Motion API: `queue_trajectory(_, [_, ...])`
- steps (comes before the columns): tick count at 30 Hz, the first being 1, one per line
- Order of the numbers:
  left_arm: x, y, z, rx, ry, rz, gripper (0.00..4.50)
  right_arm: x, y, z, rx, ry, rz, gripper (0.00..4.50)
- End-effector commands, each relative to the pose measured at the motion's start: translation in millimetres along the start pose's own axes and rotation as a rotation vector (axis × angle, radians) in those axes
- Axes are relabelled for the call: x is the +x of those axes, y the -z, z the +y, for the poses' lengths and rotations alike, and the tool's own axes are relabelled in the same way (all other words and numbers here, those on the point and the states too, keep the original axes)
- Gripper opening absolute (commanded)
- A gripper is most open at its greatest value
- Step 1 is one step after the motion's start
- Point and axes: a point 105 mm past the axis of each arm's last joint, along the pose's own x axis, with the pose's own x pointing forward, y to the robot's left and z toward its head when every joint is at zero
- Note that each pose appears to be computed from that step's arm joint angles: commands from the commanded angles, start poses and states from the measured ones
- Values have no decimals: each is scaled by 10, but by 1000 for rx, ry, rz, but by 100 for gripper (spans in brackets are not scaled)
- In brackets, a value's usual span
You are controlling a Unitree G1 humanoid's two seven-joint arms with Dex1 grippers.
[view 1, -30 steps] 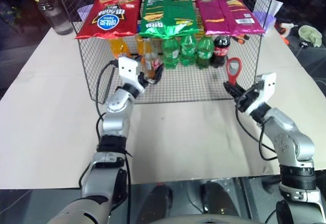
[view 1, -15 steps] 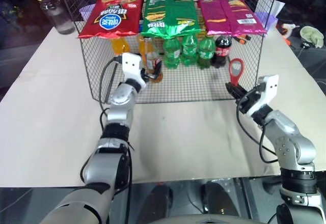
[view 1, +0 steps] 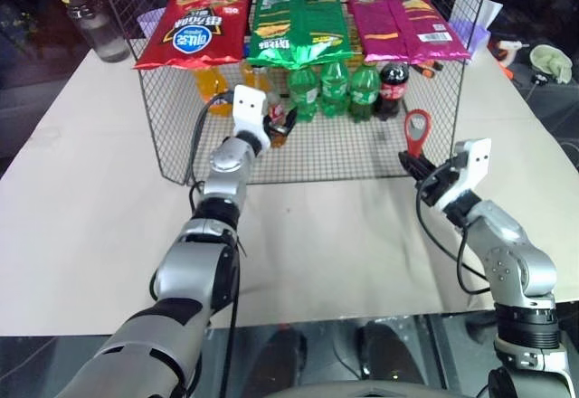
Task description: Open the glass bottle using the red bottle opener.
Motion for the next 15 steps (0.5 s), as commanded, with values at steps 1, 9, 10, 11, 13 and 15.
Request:
queue_trajectory(1, [6, -89, 30, 23, 0, -32, 317, -1, -173, 77, -39, -24, -66, 0])
queue_trajectory(9, [-61, -108, -7, -6, 33, -68, 278, 23, -176, 66, -48, -28, -61, 0])
queue_trajectory(10, [-73, -126, -17, -13, 42, -79, 278, 24, -174, 66, -52, -30, -59, 0])
queue_trajectory(11, [-98, -152, -32, -12, 56, -92, 278, 28, -171, 71, -56, -33, -57, 0])
queue_trajectory(13, [-168, -174, -83, -4, 98, -103, 278, 37, -173, 76, -58, -36, -57, 0])
queue_trajectory(15, [-258, -196, -161, 5, 146, -114, 278, 45, -175, 81, -57, -38, -59, 0])
